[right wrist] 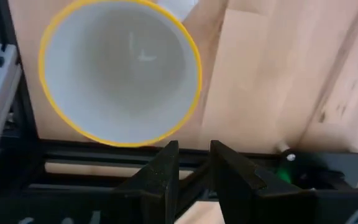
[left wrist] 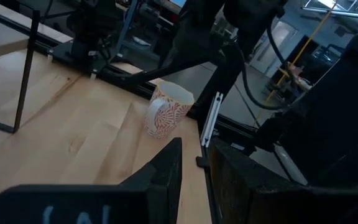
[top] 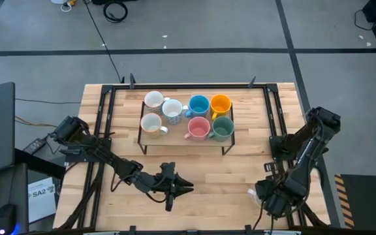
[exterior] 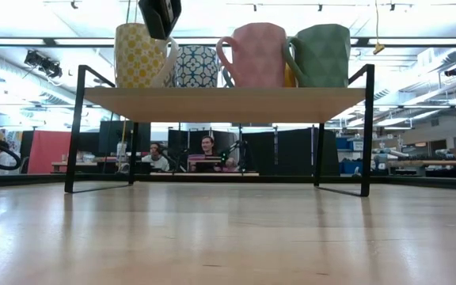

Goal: Place coffee mugs
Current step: Put the orange patterned mug on the shelf

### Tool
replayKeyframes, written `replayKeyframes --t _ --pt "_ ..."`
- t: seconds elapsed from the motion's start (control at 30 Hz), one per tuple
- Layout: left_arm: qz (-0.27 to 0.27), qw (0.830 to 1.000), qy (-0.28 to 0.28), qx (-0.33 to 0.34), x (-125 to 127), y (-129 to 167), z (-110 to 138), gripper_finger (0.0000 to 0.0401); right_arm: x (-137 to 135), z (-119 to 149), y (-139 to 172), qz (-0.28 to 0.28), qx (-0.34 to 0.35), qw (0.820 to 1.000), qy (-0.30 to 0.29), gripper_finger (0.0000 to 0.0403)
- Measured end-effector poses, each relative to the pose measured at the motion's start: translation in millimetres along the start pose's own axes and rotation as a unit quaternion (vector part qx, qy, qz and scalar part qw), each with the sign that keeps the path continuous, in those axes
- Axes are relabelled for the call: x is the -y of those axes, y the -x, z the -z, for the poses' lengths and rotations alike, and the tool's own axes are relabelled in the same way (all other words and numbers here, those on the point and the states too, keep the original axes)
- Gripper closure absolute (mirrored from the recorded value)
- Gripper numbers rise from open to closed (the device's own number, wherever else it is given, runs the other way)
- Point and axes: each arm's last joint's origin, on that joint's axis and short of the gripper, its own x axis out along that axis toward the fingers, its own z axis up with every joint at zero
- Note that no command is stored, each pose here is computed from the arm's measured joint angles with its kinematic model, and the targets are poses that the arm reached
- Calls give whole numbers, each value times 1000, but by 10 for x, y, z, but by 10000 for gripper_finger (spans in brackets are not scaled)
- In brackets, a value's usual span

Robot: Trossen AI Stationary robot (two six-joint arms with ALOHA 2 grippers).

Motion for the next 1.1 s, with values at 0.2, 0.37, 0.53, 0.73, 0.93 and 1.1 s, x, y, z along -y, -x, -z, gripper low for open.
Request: replayKeyframes --t 0.2,0.37,0.53,0.73,0.93,1.1 --pt "0 1000 0 0 0 0 0 314 -26 -65 5 -28 17 999 -19 305" --pt "0 1000 0 0 0 0 0 314 -13 -80 5 -18 29 999 -29 305" --pt "0 1000 0 0 0 0 0 314 -7 -88 6 -7 43 999 -30 305" --pt "0 1000 0 0 0 0 0 314 -5 -93 6 -2 50 998 -29 305" --pt "0 1000 0 0 0 1 -1 314 -13 -101 7 -6 55 998 -21 305" --pt "0 1000 0 0 0 1 -1 314 -21 -116 8 -7 66 998 -11 305"
